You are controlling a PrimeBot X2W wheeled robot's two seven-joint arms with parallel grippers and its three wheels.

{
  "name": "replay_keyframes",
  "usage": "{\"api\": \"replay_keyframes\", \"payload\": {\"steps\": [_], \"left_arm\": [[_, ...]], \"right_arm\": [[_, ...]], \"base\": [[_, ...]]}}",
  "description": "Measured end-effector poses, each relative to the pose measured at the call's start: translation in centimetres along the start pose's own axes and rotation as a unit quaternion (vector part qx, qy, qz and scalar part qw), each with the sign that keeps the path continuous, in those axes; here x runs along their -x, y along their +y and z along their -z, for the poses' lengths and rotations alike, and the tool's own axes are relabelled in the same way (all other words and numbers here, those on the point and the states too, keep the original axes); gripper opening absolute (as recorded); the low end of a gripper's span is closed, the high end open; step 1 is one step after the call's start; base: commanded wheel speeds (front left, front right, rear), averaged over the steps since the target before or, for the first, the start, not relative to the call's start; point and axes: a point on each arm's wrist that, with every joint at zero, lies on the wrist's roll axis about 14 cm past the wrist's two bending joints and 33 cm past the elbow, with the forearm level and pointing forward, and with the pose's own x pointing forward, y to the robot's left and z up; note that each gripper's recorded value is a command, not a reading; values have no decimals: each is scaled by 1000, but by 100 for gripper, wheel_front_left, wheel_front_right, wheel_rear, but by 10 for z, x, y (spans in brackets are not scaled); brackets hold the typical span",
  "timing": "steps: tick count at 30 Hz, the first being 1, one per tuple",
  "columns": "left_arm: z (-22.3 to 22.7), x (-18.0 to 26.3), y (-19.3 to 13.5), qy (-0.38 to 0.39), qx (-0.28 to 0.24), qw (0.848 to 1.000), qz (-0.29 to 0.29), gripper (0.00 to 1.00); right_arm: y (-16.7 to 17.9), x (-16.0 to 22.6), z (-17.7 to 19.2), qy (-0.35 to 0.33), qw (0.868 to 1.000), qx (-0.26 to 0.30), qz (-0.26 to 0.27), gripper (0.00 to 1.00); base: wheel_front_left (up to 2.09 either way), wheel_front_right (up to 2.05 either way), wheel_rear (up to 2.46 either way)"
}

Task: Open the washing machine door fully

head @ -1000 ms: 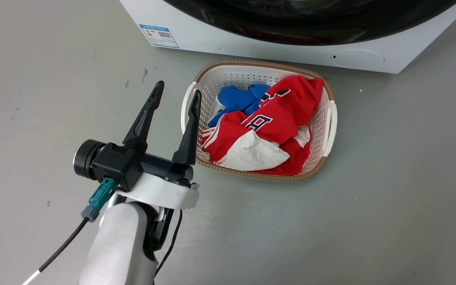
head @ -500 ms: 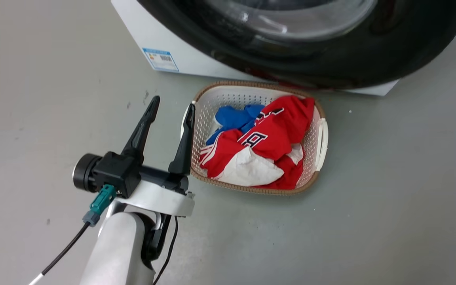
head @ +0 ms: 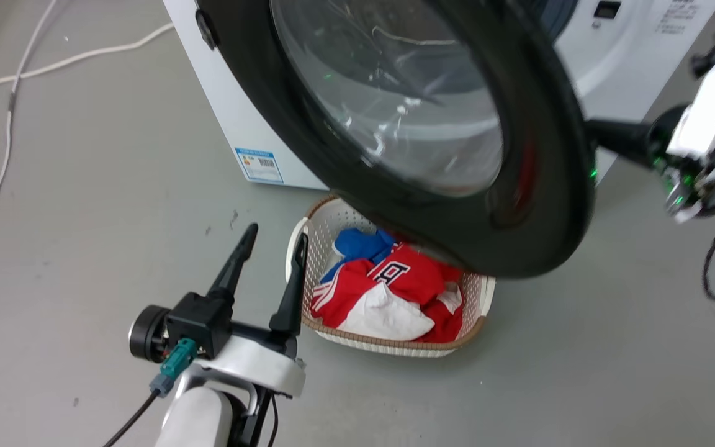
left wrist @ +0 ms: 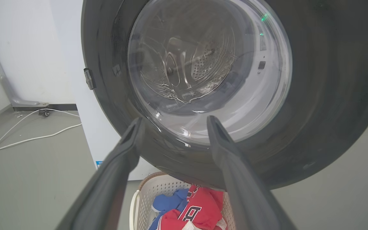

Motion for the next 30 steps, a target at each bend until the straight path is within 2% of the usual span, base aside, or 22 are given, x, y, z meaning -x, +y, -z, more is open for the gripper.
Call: {"api": "replay_keyframes", "payload": {"steps": [11,23,26,30], "left_arm": [[-11,34,4,-6,3,1000,-18,100],[-17,62,16,-11,0,999,-47,100],[-18,66,17,-13,0,999,-50,100],[-18,69,16,-13,1,999,-51,100]], "right_arm": [[57,-8,74,71,994,38,-71,0],[111,-25,155,163,972,80,-152,0],[121,-28,170,166,968,83,-167,0],[125,-28,169,128,974,75,-174,0]], "base": [[0,0,0],[0,0,0],[0,0,0],[0,0,0]]}}
